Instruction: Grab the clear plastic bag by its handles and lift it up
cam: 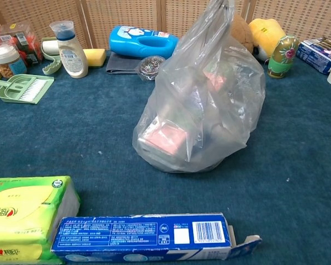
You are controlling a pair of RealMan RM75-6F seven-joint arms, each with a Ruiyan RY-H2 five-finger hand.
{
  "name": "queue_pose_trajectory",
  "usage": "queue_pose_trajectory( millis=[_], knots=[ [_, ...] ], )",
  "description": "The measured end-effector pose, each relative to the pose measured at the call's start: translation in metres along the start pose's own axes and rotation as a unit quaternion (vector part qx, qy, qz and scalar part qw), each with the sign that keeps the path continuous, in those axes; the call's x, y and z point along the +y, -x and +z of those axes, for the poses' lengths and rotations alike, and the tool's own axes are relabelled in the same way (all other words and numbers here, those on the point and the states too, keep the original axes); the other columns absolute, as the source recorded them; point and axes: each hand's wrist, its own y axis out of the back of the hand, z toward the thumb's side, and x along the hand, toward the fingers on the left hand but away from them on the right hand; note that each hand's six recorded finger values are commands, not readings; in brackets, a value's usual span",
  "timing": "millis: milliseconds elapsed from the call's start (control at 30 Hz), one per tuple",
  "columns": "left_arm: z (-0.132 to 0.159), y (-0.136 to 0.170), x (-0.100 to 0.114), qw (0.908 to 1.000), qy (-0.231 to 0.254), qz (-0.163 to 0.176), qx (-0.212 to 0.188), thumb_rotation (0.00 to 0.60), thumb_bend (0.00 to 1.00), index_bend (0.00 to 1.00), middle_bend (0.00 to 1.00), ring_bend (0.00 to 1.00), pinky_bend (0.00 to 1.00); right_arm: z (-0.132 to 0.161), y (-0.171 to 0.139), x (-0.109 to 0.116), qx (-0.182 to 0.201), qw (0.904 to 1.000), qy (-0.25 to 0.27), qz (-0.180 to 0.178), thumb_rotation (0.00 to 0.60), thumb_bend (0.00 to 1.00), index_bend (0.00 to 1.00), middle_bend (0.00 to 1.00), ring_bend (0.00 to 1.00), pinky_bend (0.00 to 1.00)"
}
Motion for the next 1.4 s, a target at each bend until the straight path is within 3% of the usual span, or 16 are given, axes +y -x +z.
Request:
queue_pose_trajectory(
  millis=[567,767,1067,1400],
  knots=[
    [-0.015,-0.005,-0.015,0.9996,0.007,-0.020,0.015,0.000,0.16,0.32,0.36,0.31,0.13,0.036,0.068,-0.048,0.023,0.9972,0.039,0.060,0.000,0.17,0.25,0.30,0.25,0.22],
    [-0.024,-0.005,-0.020,0.9993,0.010,-0.026,0.025,0.000,0.16,0.32,0.36,0.31,0.13,0.051,0.090,-0.065,0.022,0.9938,0.085,0.069,0.001,0.17,0.25,0.30,0.25,0.21],
    [-0.034,-0.007,-0.028,0.9987,0.015,-0.033,0.036,0.000,0.16,0.32,0.36,0.31,0.13,0.086,0.115,-0.084,0.032,0.9756,0.197,0.092,0.000,0.17,0.26,0.30,0.25,0.21],
    [-0.039,-0.006,-0.035,0.9981,0.022,-0.037,0.043,0.000,0.16,0.32,0.36,0.31,0.13,0.139,0.123,-0.100,0.052,0.9403,0.300,0.152,0.000,0.17,0.27,0.31,0.26,0.21]
  ],
)
